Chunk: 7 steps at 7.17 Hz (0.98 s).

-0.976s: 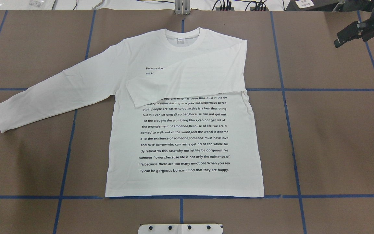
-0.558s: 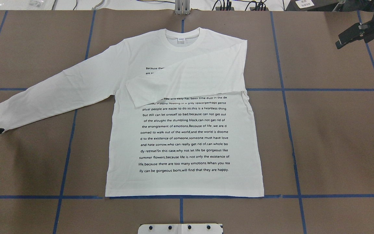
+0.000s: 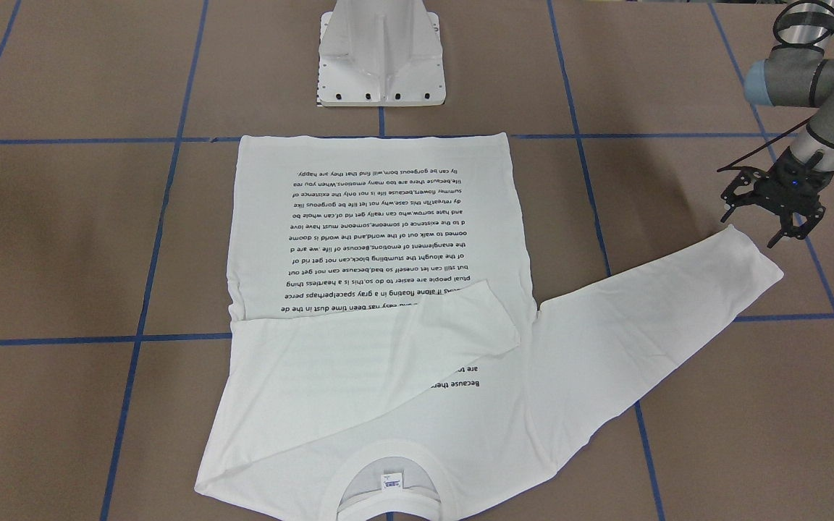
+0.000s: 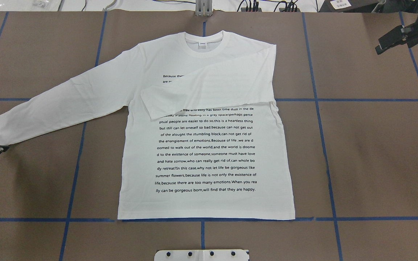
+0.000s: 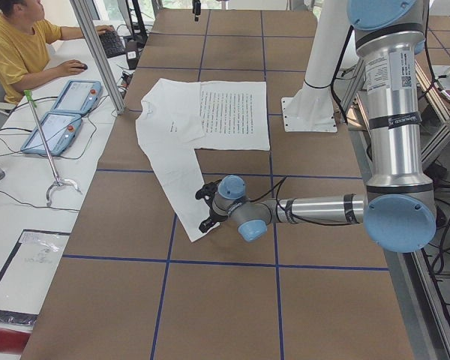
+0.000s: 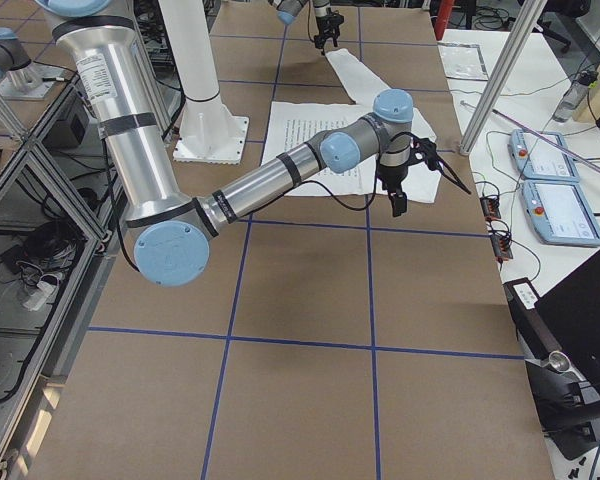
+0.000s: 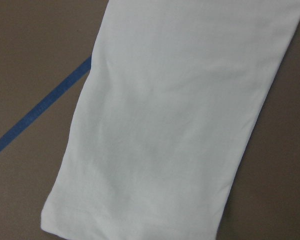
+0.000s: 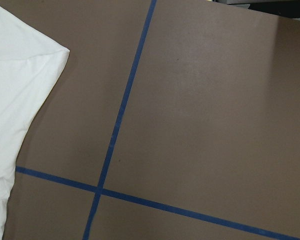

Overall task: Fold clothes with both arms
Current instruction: 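Grasp the sleeve cuff nearest the left gripper and lift it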

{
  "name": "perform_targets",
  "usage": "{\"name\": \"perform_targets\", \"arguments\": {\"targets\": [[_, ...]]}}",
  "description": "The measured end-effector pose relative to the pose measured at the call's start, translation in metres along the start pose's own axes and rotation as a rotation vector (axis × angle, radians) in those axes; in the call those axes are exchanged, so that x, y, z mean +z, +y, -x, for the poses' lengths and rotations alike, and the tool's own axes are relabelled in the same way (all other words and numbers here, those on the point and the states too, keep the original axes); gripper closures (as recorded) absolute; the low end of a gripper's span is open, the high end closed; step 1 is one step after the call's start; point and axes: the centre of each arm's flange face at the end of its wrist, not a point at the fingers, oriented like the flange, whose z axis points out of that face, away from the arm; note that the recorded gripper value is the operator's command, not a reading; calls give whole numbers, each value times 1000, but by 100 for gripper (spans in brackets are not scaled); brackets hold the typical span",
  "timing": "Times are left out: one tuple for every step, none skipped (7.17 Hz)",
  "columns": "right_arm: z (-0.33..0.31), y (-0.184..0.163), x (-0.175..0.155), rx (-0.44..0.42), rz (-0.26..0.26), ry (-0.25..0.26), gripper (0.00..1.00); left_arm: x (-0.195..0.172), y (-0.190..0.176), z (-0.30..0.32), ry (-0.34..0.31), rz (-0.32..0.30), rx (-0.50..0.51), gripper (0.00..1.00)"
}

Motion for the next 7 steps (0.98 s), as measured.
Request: {"name": "perform_targets", "arguments": {"targets": [[0, 0, 0, 1, 0, 1, 0, 2, 0, -3, 4, 3, 5, 32], [-1, 1, 0, 1, 0, 2, 0, 4, 0, -5, 8, 6, 8, 48], [-1, 1, 1, 2, 0, 3, 0, 5, 1, -7, 9, 8, 10, 66], [-1, 1, 1, 1, 1, 3, 0, 5, 1, -7, 10, 9, 10, 99], [-1, 1, 1, 1, 1, 2, 0, 6, 0, -7, 10, 8, 11, 100], [-1, 1, 1, 1, 2, 0, 0, 5, -1, -8, 12, 4, 14, 100], [-1, 1, 0, 1, 3, -3, 0, 2, -6, -10, 16, -7, 21, 100]]}}
